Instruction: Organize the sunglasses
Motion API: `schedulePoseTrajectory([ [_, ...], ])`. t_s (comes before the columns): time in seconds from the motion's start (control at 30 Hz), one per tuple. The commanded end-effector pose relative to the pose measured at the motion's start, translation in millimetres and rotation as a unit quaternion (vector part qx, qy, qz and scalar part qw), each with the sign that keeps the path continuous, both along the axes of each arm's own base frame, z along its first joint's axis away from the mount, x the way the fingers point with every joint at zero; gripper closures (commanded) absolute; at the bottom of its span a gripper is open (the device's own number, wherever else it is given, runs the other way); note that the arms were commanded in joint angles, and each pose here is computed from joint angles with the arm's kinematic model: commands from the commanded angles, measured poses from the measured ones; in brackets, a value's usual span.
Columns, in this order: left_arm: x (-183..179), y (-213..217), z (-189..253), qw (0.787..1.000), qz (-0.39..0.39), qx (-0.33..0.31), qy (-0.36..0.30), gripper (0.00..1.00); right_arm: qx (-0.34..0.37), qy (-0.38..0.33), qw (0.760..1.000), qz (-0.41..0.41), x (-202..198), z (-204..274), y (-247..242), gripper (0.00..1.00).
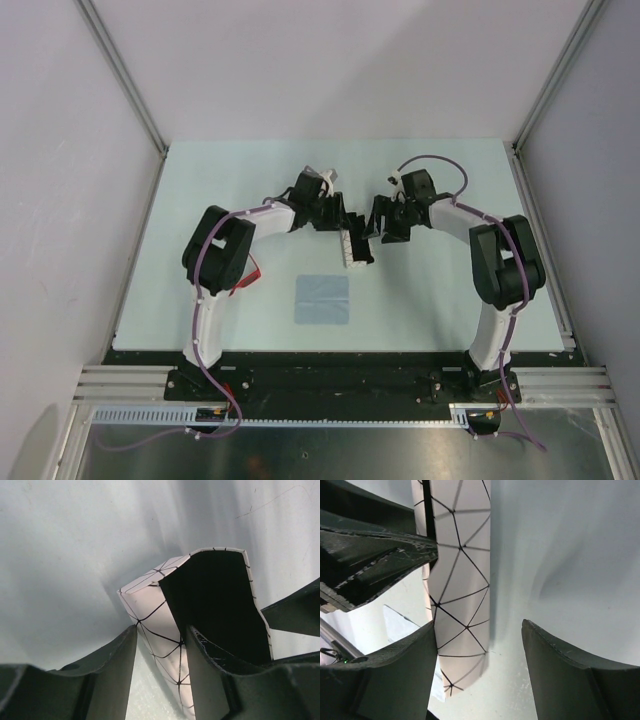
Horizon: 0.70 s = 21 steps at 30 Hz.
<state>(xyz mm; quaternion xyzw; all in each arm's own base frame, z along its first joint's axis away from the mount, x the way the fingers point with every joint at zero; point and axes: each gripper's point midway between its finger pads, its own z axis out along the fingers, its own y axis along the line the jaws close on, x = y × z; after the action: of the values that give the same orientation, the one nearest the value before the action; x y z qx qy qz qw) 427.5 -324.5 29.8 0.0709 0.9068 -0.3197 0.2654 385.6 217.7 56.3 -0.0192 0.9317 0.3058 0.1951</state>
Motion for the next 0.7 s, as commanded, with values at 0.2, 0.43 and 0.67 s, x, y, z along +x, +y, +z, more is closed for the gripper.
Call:
schedulePoseTrajectory([
  [0.2, -3, 13, 6, 0.999, -0.002, 0.034, 0.003, 0.46, -0.037, -0.056, 0.997, -0.023, 14, 36, -13, 0.34],
  [0.43, 1, 10, 25, 1.000, -0.001, 0.024, -0.015, 0.29, -0.012, -0.092, 0.996, -0.011, 15, 66, 2, 0.29],
  [0.67, 8, 8, 57, 0.999, 0.004, 0.009, -0.043, 0.15, 0.003, -0.120, 0.993, -0.022, 17, 99, 5, 0.27],
])
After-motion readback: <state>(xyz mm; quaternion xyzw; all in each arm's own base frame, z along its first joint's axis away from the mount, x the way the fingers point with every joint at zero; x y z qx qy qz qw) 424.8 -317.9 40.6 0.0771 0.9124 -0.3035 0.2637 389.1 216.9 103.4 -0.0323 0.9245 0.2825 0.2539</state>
